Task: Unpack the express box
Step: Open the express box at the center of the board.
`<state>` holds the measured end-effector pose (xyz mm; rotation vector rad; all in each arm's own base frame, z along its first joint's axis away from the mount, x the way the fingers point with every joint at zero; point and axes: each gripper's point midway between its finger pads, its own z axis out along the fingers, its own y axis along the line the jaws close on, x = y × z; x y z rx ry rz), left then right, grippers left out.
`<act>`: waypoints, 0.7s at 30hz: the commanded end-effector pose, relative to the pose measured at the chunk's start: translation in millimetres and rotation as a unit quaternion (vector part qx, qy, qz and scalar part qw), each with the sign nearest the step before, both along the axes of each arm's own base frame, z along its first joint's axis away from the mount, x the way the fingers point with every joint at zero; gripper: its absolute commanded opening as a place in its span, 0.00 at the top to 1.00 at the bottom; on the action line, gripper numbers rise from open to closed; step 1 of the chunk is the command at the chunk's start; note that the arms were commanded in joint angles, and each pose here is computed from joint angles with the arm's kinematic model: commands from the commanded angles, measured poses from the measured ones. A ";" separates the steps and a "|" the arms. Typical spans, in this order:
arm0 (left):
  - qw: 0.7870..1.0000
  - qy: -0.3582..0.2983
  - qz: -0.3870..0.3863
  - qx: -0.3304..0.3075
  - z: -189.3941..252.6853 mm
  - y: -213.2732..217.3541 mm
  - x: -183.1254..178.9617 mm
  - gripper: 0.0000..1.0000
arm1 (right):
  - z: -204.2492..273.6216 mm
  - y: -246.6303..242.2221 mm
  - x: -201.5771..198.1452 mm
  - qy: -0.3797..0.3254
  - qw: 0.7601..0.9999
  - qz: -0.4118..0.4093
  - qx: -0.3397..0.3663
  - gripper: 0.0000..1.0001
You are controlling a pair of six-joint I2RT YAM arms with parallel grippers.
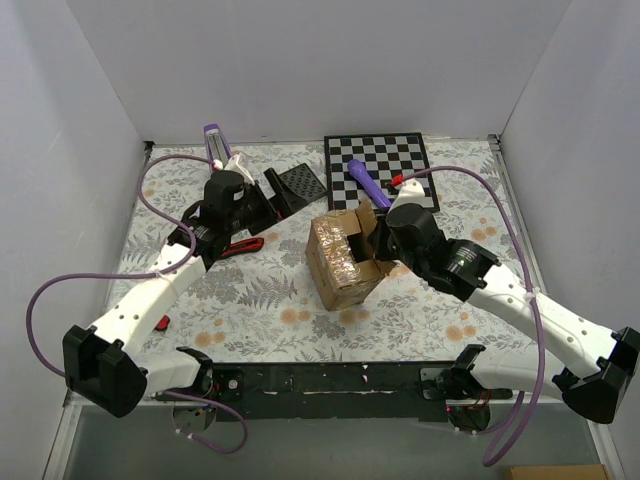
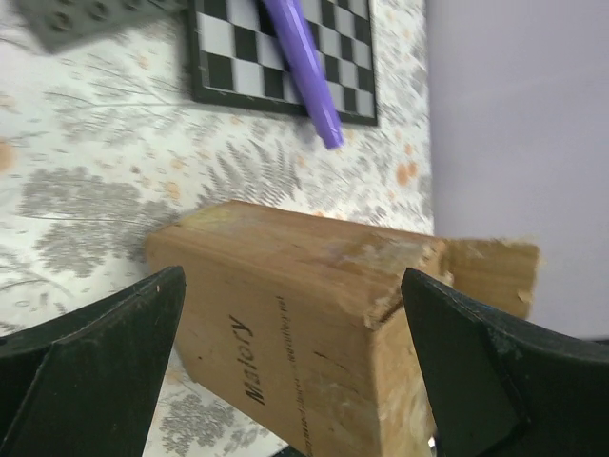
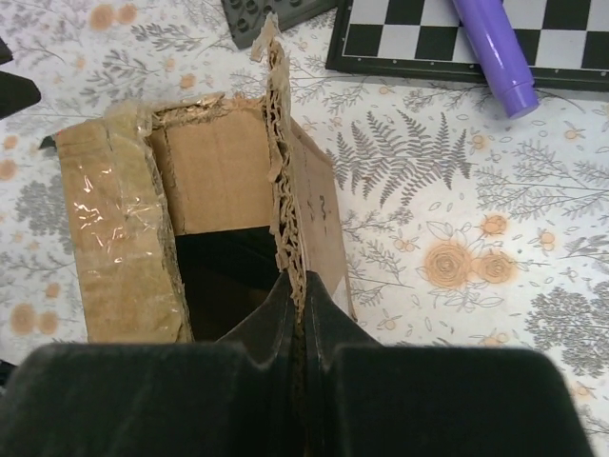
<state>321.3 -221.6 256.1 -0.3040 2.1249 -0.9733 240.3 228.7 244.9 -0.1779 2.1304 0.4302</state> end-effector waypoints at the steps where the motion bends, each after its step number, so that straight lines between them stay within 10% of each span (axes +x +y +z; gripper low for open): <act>1: 0.987 0.016 0.138 0.082 -10.6 56.1 5.0 0.02 | 15.8 15.6 3.5 -0.004 0.994 -0.030 0.106 0.99; 10: 0.995 -0.040 0.089 0.033 31.6 44.9 -13.1 0.02 | 19.9 27.4 21.8 0.023 0.991 -0.082 0.106 0.99; 21: 0.991 -0.024 -0.047 0.120 36.4 -3.4 -18.0 0.02 | 14.0 37.4 34.7 0.026 0.991 -0.094 0.091 0.99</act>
